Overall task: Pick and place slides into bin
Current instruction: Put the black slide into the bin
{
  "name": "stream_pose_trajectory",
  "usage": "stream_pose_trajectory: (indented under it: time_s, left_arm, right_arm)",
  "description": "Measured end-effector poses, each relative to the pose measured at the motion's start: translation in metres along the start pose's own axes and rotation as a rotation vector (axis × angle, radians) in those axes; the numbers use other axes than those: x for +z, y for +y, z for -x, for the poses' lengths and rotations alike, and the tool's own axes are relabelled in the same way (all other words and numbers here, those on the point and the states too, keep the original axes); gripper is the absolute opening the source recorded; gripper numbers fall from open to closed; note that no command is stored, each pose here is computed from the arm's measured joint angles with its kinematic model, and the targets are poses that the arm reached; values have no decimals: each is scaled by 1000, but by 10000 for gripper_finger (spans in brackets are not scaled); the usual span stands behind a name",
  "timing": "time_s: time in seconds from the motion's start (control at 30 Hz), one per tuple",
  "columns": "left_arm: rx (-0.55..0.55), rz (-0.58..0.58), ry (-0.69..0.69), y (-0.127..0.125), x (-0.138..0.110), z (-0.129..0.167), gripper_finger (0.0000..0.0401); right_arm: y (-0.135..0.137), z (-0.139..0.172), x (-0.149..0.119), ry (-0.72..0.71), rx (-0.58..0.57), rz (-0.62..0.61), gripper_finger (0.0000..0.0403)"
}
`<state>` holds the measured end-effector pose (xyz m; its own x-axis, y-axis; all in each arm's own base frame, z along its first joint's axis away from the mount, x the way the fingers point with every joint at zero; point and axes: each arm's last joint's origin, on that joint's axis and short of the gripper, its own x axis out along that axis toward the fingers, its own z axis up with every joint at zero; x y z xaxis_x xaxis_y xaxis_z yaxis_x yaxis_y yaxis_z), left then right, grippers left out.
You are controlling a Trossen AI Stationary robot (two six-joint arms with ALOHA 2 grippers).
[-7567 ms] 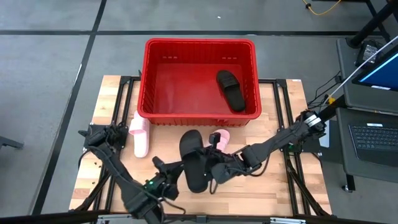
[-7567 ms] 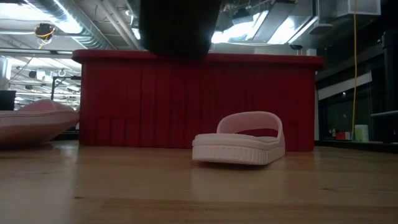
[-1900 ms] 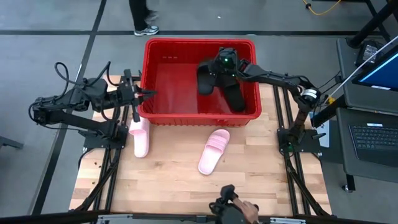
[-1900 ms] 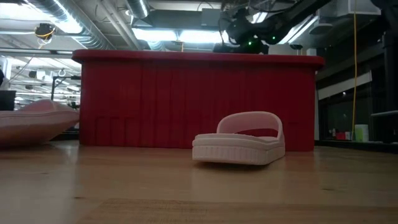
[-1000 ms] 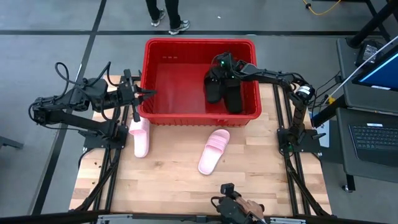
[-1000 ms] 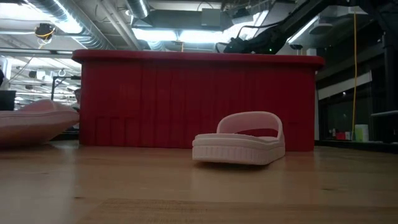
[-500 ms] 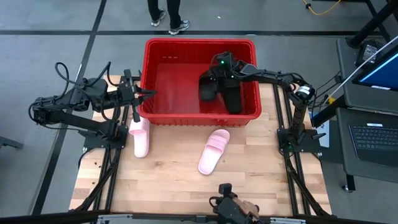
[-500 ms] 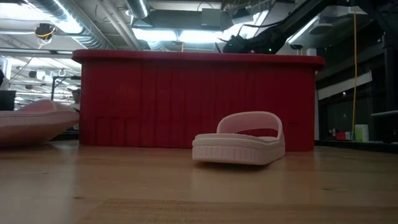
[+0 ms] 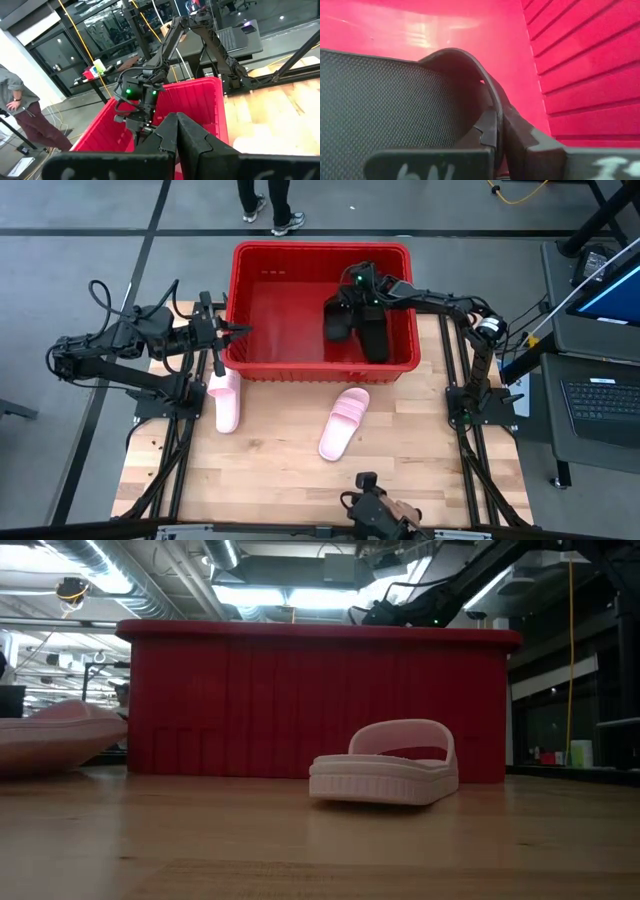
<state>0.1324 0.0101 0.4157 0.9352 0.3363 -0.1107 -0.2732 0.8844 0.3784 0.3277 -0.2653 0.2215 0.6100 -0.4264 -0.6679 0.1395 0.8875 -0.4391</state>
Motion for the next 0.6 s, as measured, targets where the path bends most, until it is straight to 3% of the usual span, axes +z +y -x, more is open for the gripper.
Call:
stream_pose_trajectory:
  time_s: [0.6]
  left_arm:
    - [-27, 0, -10, -1, 0, 0, 1]
  right_arm:
    - [0, -16, -7, 4, -8, -21, 21]
